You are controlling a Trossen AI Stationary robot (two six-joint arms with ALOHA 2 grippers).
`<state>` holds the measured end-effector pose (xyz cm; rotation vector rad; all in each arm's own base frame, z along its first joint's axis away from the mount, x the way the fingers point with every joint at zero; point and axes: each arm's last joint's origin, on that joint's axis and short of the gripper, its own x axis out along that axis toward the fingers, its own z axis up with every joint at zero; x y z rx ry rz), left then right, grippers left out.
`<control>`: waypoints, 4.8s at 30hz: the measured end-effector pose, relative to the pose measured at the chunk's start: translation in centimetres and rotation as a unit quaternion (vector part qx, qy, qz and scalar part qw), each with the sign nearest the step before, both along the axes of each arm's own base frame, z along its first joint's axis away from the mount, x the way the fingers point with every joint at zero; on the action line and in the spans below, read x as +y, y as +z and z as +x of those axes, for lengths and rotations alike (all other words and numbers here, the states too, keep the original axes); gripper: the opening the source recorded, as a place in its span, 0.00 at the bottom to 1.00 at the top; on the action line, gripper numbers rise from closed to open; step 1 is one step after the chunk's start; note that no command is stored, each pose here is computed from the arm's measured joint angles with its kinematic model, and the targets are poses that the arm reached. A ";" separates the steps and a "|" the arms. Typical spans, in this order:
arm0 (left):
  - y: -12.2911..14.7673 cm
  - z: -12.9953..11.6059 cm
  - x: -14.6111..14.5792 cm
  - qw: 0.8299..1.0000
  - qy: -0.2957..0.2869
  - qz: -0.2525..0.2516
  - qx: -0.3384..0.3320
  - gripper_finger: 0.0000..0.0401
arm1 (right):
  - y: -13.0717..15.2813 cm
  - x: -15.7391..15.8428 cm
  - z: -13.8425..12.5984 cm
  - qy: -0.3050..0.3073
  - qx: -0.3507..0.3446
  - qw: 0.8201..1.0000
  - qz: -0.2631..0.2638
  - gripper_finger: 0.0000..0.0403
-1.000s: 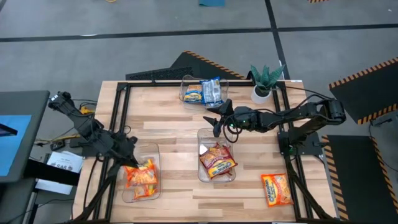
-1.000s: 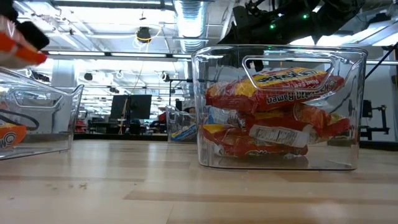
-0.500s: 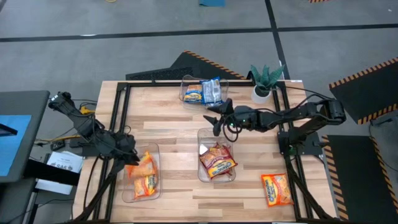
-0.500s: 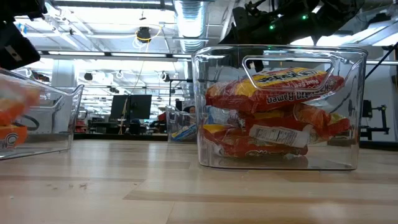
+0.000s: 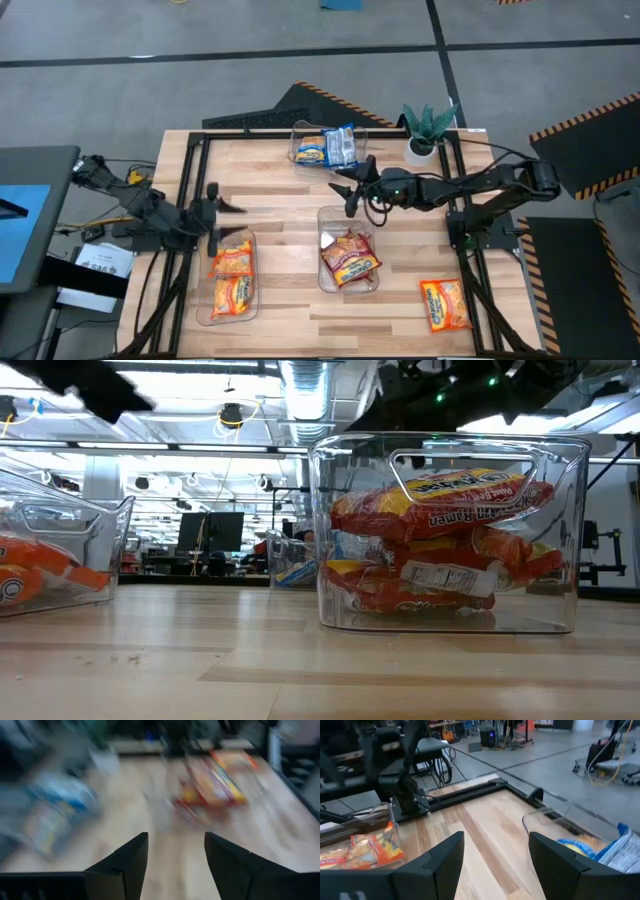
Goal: Sort Maruchan noodles
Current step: Put the orange noodle pack into the left transparent bin, then return to Home Position
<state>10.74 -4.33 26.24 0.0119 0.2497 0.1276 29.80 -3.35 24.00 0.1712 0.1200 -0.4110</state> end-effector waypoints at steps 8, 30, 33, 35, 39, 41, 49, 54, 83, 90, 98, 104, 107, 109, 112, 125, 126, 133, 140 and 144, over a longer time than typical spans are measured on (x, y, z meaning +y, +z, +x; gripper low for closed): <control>1.2 1.7 1.8 0.989 -0.011 0.086 -0.123 0.46 | 3.8 0.4 -3.4 0.003 -0.016 1.000 -0.007 0.62; -4.0 2.6 4.7 0.984 -0.006 0.060 -0.165 0.46 | 1.8 12.3 -13.7 0.079 0.392 0.820 0.409 0.62; -4.1 2.6 4.7 0.985 -0.006 0.061 -0.164 0.46 | 0.4 14.6 -13.6 0.060 0.429 0.800 0.415 0.62; -4.1 2.6 4.7 0.985 -0.006 0.063 -0.162 0.46 | -0.7 15.8 -13.4 0.047 0.460 0.780 0.422 0.62; -4.1 2.6 4.7 0.985 0.000 0.070 -0.159 0.46 | -3.1 17.5 -13.4 -0.006 0.538 0.724 0.432 0.62; -4.1 2.6 4.7 0.985 0.001 0.072 -0.159 0.46 | -4.2 18.0 -13.4 -0.035 0.574 0.698 0.428 0.62; -4.2 2.6 4.7 0.985 0.001 0.076 -0.156 0.46 | -8.0 18.9 -12.1 -0.080 0.637 0.642 0.418 0.62; -4.3 2.6 4.7 0.986 0.000 0.076 -0.147 0.46 | -9.5 19.4 -11.2 -0.063 0.654 0.622 0.425 0.62; -4.4 2.6 4.7 0.987 0.001 0.076 -0.143 0.46 | -4.9 18.8 -4.7 0.155 0.642 0.684 0.311 0.03; -4.4 2.6 4.8 0.986 0.014 0.080 -0.144 0.46 | 4.2 17.5 -4.1 0.218 0.501 0.796 0.261 0.03; -4.1 2.5 5.1 0.981 0.077 0.096 -0.150 0.46 | 11.5 13.8 -1.4 0.220 0.217 0.951 0.007 0.05; -4.0 2.3 5.4 0.977 0.118 0.099 -0.149 0.46 | 11.6 11.6 5.0 0.245 0.068 0.960 -0.116 0.04; -4.0 2.3 5.4 0.976 0.124 0.106 -0.147 0.46 | 9.2 11.0 8.9 0.290 0.004 0.948 -0.133 0.04; -4.0 2.3 5.4 0.975 0.126 0.107 -0.145 0.46 | 7.3 10.7 11.3 0.318 -0.046 0.937 -0.139 0.04; -4.0 2.3 5.4 0.976 0.125 0.107 -0.145 0.46 | 4.2 10.1 14.2 0.348 -0.136 0.917 -0.140 0.04; -4.1 2.3 5.4 0.976 0.126 0.107 -0.143 0.46 | -3.0 8.6 23.4 0.421 -0.252 0.871 -0.033 0.04; -4.1 2.3 5.4 0.976 0.125 0.107 -0.143 0.46 | -3.3 8.6 23.8 0.423 -0.252 0.870 -0.027 0.05; -4.1 2.3 5.4 0.977 0.126 0.106 -0.139 0.46 | -5.0 8.8 25.2 0.429 -0.227 0.874 0.018 0.14; -4.2 2.3 5.4 0.977 0.130 0.104 -0.135 0.46 | -4.4 8.7 25.3 0.427 -0.180 0.886 0.017 0.34; -4.2 2.3 5.6 0.973 0.155 0.109 -0.131 0.46 | -3.3 8.1 25.1 0.426 -0.112 0.898 0.009 0.50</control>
